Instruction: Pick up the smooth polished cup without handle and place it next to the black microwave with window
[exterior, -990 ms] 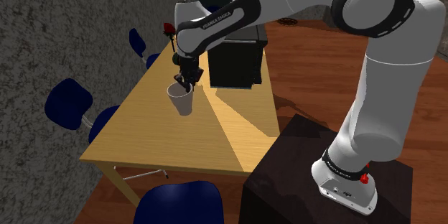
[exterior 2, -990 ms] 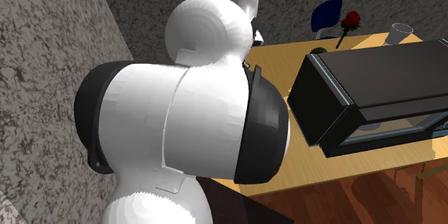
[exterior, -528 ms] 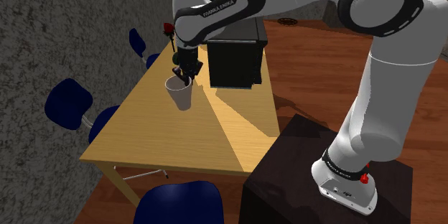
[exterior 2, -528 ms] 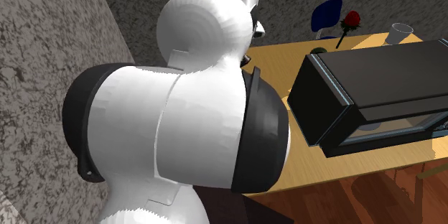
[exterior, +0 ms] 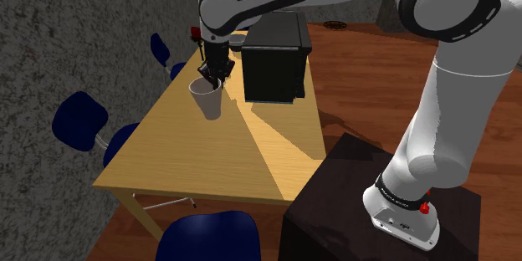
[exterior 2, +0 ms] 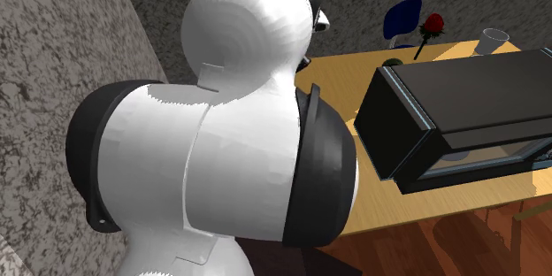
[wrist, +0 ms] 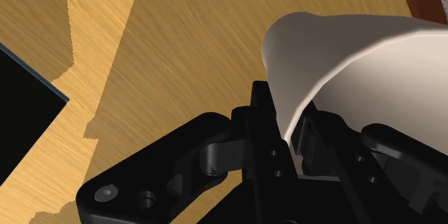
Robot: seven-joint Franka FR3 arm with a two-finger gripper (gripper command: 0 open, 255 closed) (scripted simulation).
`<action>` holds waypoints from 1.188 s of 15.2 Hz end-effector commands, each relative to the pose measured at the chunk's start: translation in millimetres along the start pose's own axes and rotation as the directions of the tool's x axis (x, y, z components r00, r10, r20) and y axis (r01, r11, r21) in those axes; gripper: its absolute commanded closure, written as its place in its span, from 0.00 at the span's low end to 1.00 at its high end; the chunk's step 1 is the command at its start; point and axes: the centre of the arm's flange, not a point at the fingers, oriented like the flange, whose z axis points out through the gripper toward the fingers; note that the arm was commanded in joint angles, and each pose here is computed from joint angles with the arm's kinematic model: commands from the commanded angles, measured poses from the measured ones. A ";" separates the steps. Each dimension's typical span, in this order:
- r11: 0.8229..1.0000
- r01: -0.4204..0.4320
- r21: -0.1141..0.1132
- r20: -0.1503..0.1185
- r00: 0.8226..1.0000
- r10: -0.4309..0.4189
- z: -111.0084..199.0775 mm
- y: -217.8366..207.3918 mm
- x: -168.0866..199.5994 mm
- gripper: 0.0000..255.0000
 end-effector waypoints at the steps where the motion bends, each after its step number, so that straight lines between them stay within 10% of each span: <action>1: 1.000 0.000 0.000 0.000 1.000 0.000 -11.4 -2.0 0.2 1.00; 18: 1.000 0.000 0.000 0.000 1.000 0.000 -100.5 -12.4 4.4 1.00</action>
